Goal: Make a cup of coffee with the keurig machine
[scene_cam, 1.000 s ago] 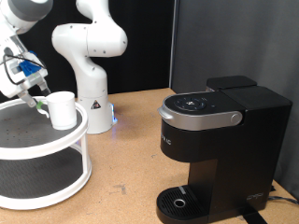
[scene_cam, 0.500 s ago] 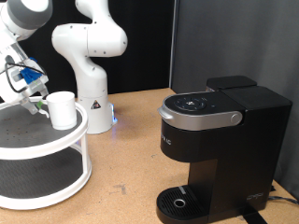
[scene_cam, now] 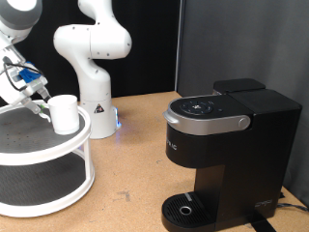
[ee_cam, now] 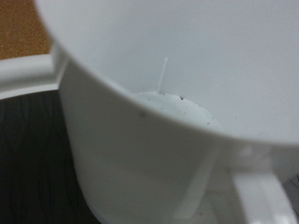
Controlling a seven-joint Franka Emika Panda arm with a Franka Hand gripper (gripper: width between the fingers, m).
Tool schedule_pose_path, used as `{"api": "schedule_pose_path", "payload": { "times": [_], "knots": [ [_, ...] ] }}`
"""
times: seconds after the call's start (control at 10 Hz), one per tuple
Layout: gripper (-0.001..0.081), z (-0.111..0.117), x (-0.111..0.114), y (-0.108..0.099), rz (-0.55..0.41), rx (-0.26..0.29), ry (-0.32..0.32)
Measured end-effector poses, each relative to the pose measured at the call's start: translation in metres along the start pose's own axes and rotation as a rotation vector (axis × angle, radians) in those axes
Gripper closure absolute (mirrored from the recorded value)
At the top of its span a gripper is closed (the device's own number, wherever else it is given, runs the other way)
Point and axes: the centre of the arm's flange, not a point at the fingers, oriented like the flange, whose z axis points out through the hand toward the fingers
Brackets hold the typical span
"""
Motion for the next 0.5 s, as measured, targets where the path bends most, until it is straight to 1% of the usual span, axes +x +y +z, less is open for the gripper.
{"api": "schedule_pose_path", "payload": {
  "times": [0.2,0.5],
  "knots": [
    [0.0003,-0.0029,-0.0041,0.0013,0.027,-0.01,0.044],
    [0.0003,-0.0046,-0.0008,0.0033,0.073,-0.024,0.125]
  ]
}}
